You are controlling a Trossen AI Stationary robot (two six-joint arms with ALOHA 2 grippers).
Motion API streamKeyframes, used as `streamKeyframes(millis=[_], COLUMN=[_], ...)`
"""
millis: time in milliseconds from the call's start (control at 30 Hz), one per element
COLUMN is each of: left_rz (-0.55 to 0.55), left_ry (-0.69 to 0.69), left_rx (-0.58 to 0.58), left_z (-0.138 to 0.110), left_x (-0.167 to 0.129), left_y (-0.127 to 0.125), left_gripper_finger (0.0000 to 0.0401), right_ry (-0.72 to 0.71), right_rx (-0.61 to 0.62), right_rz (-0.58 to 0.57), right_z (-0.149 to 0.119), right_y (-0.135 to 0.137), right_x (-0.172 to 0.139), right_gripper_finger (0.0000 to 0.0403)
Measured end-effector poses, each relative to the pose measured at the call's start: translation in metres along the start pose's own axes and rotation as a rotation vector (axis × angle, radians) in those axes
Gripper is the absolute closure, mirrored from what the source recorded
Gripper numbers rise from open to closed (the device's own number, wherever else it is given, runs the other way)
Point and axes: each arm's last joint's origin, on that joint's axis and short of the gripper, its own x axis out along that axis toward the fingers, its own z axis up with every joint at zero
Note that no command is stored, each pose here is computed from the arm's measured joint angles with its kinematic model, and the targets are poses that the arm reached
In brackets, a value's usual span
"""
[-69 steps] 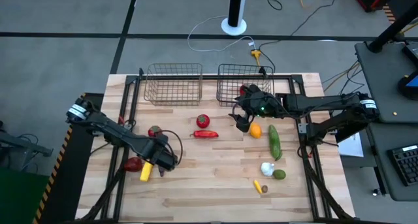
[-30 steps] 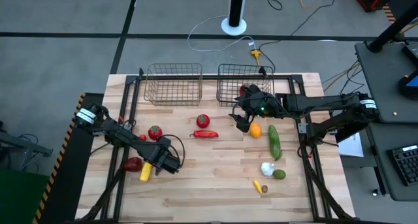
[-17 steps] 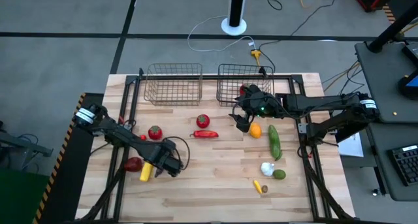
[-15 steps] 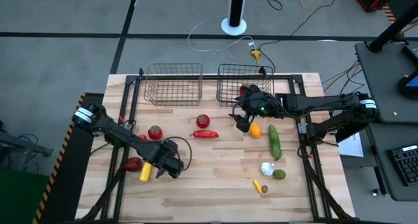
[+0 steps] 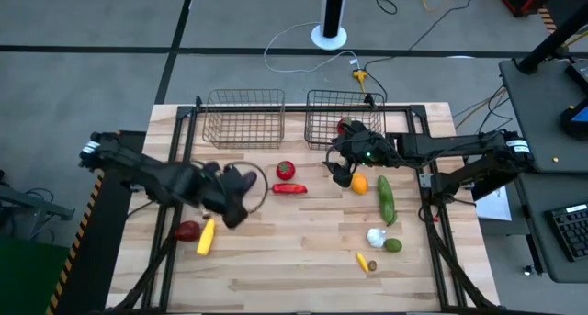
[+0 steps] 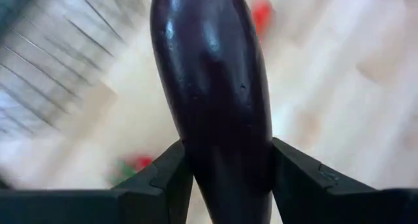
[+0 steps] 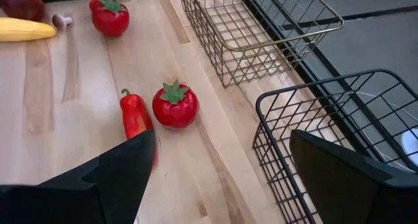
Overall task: Sort produce into baskets
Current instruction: Put the violet eggplant into the left wire basket
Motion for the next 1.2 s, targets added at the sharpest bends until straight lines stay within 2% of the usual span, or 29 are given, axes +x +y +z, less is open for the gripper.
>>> streamKeyframes(millis=[167,300,433,667,867,1000,1200], left_rz=[0.116,0.202,0.287,0.122,0.127,0.071,0.009], left_ry=[-0.159,-0.176,-0.14,-0.084,0.071,0.144,0.225], left_rx=[0.126,0.2,0.288,0.523,0.753,0.805,0.801], left_z=[0.032,0.059,0.084,0.113,0.122,0.126,0.129], left_x=[-0.023,-0.026,-0.017,0.019,0.055,0.082,0.115], left_y=[0.035,0.066,0.1,0.152,0.188,0.2,0.211], left_gripper_finger=[0.0246,0.0246,0.0246,0.0246,0.0246,0.0246,0.0246], right_ry=[0.0,0.0,0.0,0.0,0.0,0.0,0.007], right_rx=[0.008,0.015,0.018,0.034,0.043,0.053,0.058], right_rz=[0.0,0.0,0.0,0.0,0.0,0.0,-0.001], right_z=[0.0,0.0,0.0,0.0,0.0,0.0,-0.002], right_y=[0.0,0.0,0.0,0.0,0.0,0.0,0.0], right_x=[0.0,0.0,0.0,0.0,0.0,0.0,0.001], right_gripper_finger=[0.0058,0.0058,0.0058,0.0058,0.0058,0.0058,0.0058])
